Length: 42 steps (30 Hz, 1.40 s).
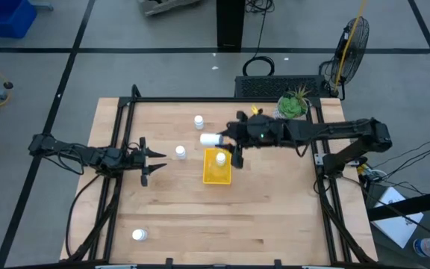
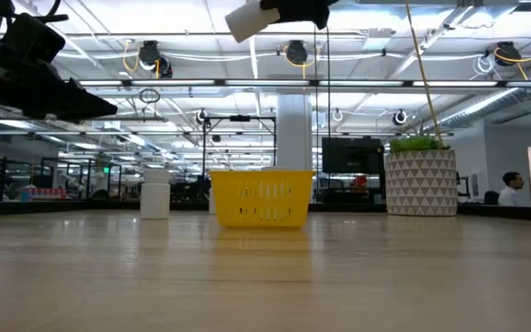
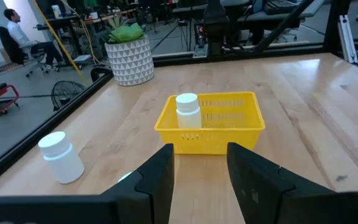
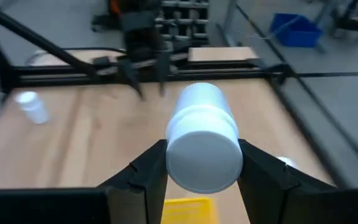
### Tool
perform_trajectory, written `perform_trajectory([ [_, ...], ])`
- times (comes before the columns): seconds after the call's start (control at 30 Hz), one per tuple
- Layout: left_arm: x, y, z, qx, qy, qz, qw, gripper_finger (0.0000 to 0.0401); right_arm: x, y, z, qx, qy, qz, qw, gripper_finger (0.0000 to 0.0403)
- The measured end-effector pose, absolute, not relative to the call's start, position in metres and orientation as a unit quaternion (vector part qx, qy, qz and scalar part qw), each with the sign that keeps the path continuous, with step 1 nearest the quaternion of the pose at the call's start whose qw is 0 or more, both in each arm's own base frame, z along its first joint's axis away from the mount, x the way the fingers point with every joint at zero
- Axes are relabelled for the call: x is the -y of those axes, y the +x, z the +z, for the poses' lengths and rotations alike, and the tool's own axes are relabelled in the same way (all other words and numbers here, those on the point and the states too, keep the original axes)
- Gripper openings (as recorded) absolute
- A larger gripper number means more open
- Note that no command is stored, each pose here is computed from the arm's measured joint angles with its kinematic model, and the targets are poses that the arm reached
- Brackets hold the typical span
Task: Pick and place pill bottles into a basket
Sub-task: Put the white pill bottle into the yellow bin
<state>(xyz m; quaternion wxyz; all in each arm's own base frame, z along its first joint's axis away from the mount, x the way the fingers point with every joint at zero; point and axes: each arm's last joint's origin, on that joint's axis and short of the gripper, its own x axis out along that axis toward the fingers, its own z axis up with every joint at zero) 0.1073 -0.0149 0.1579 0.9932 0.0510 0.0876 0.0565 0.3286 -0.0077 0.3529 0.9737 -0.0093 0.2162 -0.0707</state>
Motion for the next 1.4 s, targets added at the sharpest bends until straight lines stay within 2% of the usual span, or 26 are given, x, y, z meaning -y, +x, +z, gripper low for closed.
perform_trajectory([
  [0.2,0.014,0.107,0.159,-0.085,0.052,0.079,0.992,0.0152,0.021,0.321,0.400,-0.235,-0.061,-0.115,0.963,0.0150],
  [0.4,0.013,0.107,0.160,-0.082,0.061,0.093,0.990,0.0152,0.039,0.334,0.406,-0.355,-0.061,-0.141,0.922,0.0150],
  [0.63,0.013,0.107,0.159,-0.082,0.064,0.093,0.990,0.0152,0.046,0.364,0.365,-0.508,-0.035,-0.130,0.851,0.0150],
  [0.83,0.013,0.107,0.159,-0.084,0.073,0.092,0.990,0.0152,0.031,0.379,0.326,-0.594,0.005,-0.098,0.798,0.0150],
  [1.13,0.013,0.107,0.158,-0.092,0.071,0.092,0.989,0.0152,-0.005,0.392,0.303,-0.621,0.016,-0.057,0.781,0.0150],
  [1.4,0.013,0.107,0.158,-0.091,0.064,0.092,0.990,0.0152,-0.024,0.399,0.279,-0.617,0.030,-0.012,0.786,0.0150],
])
